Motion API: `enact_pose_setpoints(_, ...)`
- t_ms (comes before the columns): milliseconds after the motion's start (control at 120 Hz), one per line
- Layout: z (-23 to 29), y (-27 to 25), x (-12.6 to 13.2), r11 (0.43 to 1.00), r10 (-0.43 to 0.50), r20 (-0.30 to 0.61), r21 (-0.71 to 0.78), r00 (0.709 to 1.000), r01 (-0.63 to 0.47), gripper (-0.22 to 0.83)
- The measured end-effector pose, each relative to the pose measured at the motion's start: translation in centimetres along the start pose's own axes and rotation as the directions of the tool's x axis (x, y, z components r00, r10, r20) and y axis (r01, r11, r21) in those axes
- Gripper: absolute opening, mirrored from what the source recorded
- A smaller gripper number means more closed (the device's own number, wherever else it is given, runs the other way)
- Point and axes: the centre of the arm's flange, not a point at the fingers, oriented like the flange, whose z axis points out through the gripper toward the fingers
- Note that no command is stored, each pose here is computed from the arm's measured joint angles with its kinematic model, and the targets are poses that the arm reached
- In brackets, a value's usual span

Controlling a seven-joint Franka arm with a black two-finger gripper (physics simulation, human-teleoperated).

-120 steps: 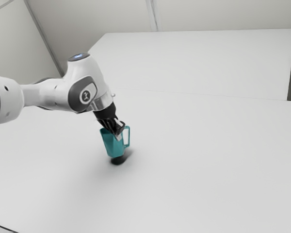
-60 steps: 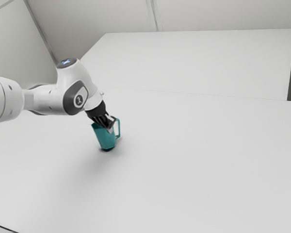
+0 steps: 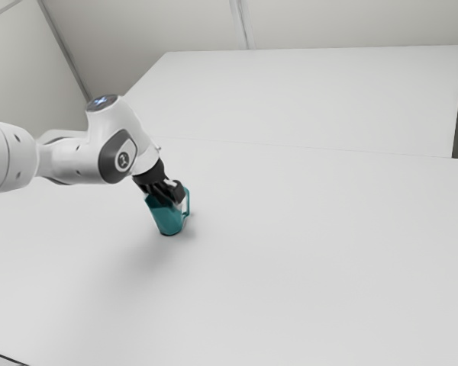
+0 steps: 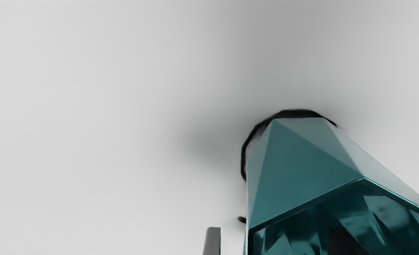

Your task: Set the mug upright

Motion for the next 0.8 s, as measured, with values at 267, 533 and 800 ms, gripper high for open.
enact_pose_setpoints(267,-4.2,-0.9,0.5,1.000,0.016,0.014,-0.007,1.000,-0.016,0.52)
enact_pose_setpoints(533,-8.1,-2.8,0.6,0.999,0.050,0.010,-0.004,0.999,-0.050,0.59)
enact_pose_setpoints(800,-15.4,-4.6,-4.6,0.991,0.128,0.027,-0.042,0.991,-0.127,0.61)
